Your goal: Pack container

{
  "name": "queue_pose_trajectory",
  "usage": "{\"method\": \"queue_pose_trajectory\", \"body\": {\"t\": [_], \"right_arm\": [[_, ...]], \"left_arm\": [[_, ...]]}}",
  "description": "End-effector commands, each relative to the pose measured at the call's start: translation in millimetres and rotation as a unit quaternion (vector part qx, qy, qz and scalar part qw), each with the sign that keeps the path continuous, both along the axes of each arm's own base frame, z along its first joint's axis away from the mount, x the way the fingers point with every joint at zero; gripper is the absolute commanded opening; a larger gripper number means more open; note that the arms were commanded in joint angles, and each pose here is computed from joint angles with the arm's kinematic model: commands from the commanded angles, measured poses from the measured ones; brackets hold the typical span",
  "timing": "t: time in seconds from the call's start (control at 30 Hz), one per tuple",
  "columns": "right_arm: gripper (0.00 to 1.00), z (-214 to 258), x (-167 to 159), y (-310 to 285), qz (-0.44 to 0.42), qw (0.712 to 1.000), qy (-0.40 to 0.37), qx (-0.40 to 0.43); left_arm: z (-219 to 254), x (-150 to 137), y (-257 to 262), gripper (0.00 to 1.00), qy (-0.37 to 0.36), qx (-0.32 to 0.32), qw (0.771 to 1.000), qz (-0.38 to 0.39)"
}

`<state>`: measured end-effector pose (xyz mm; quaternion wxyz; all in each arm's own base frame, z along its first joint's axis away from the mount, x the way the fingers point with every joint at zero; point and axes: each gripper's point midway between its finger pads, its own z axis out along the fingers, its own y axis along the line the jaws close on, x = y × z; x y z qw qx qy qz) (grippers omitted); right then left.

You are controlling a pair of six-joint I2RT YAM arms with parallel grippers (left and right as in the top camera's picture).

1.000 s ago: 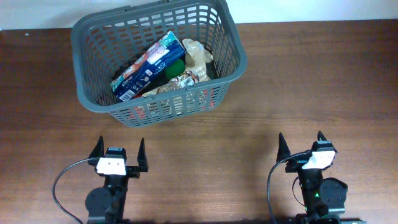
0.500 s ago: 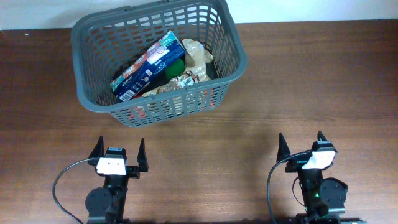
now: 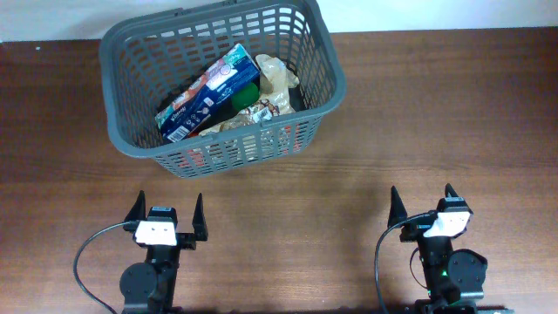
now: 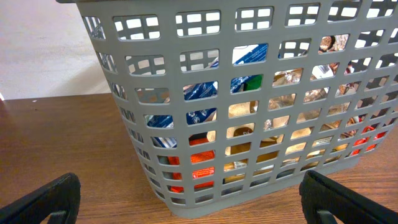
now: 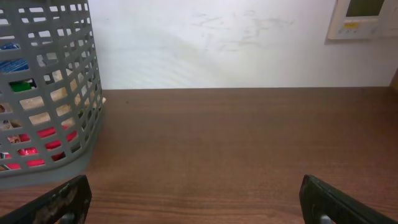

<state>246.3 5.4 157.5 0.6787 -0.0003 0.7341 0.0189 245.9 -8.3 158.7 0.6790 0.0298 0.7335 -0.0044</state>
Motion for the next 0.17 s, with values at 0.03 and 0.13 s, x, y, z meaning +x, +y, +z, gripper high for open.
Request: {"method": "queue_pose_trajectory", "body": {"t": [0.03,0.13], "right_arm": [[0.99,-0.7,-0.4,2.6,0.007,1.000,-0.002,0.001],[0.99,-0.7,-0.4,2.6,0.007,1.000,-0.002,0.001]], "left_arm": [[-2.0,0.0,3.6,0.99,-0.001,0.008,1.000,0.008],[-2.0,0.0,3.6,0.99,-0.001,0.008,1.000,0.008]]}}
